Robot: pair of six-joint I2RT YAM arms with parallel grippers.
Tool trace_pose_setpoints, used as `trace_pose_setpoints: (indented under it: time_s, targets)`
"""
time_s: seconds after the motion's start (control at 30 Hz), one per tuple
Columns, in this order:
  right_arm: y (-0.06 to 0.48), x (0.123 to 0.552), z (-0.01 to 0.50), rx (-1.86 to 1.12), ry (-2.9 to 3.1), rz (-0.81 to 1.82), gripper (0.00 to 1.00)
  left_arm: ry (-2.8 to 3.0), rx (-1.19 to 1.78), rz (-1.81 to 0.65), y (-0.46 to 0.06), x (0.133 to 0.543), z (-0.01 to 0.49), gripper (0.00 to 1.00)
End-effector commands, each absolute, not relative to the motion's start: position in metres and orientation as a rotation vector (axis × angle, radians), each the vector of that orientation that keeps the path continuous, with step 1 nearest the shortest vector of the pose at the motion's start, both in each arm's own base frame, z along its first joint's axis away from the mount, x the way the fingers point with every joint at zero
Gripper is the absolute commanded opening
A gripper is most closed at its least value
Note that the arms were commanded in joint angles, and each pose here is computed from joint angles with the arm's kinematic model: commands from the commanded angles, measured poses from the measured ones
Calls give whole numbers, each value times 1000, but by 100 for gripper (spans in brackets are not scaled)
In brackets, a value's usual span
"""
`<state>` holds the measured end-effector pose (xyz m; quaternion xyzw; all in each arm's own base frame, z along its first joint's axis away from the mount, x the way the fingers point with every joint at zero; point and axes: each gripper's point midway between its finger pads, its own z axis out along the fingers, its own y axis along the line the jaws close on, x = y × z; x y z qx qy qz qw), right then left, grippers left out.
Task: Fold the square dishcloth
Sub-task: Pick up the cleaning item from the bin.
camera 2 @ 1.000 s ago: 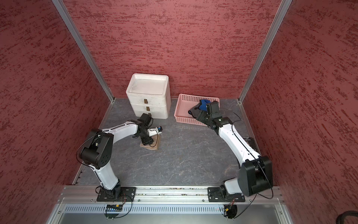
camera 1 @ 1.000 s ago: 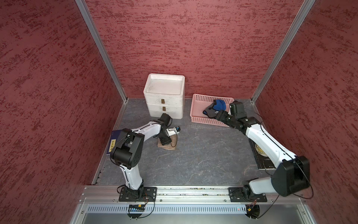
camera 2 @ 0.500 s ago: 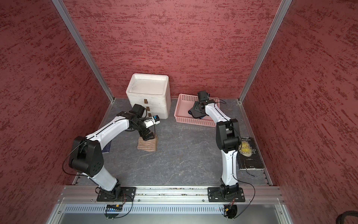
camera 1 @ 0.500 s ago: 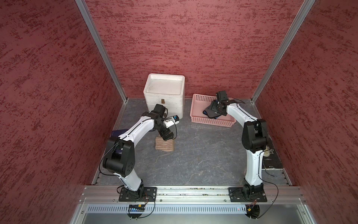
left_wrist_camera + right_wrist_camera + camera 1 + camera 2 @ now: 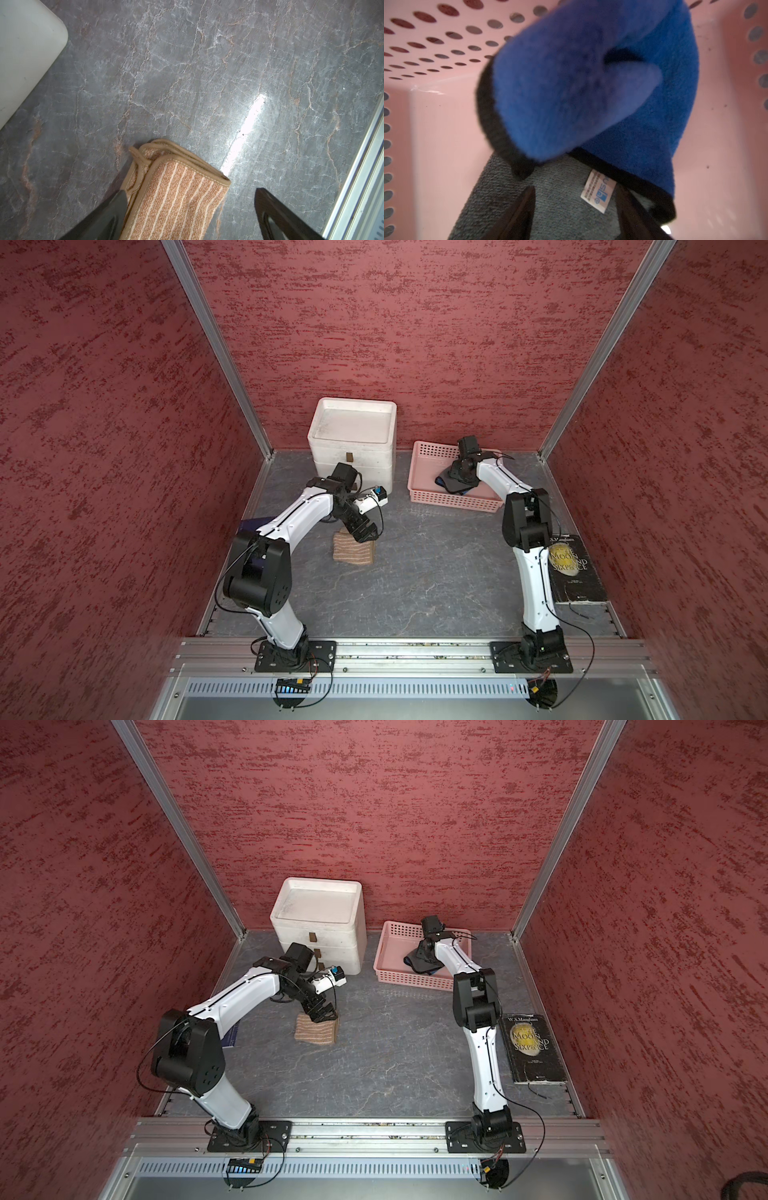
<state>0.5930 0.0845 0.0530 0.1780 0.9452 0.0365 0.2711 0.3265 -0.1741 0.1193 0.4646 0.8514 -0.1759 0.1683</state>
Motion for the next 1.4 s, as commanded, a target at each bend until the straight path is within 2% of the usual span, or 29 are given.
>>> trace_pose_setpoints:
  time_s: [0.0, 0.17, 0.3, 0.43, 0.47, 0.5, 0.53, 0.57, 0.6, 0.7, 0.97, 1.07, 1.13, 1.33, 1.37]
  targets:
    - [76, 598, 61, 487, 2541, 95, 57, 2419, 1295, -553, -173, 318, 126, 100]
    - [75, 598, 67, 491, 2552, 88, 31, 2415, 1314, -554, -167, 306, 125, 100]
    - [75, 596, 85, 483, 2539, 94, 2, 2394, 1331, -538, -164, 298, 129, 100]
    - [63, 587, 113, 486, 2496, 29, 0, 2368, 1348, -527, -162, 291, 135, 100]
    - [59, 586, 117, 487, 2487, -1, 17, 2360, 1351, -528, -162, 290, 136, 100]
    - [54, 586, 119, 490, 2482, -22, 46, 2357, 1355, -528, -162, 288, 136, 100]
    - [50, 587, 119, 498, 2480, -32, 65, 2357, 1358, -533, -162, 287, 136, 100]
    - [47, 588, 118, 504, 2484, -38, 74, 2360, 1359, -534, -161, 286, 136, 100]
    - [44, 591, 113, 513, 2491, -42, 79, 2362, 1358, -534, -161, 286, 136, 100]
    - [39, 601, 98, 524, 2510, -48, 83, 2374, 1364, -532, -160, 284, 133, 100]
    - [46, 624, 53, 535, 2542, -14, 80, 2354, 1377, -516, -159, 282, 137, 100]
    - [50, 628, 43, 530, 2546, 21, 72, 2349, 1379, -515, -159, 283, 138, 100]
    - [56, 630, 45, 518, 2545, 62, 60, 2348, 1381, -516, -160, 283, 136, 100]
    - [66, 630, 114, 447, 2437, 143, 2, 2344, 1384, -515, -160, 280, 134, 100]
    - [69, 628, 127, 430, 2414, 149, 0, 2341, 1384, -517, -160, 279, 135, 100]
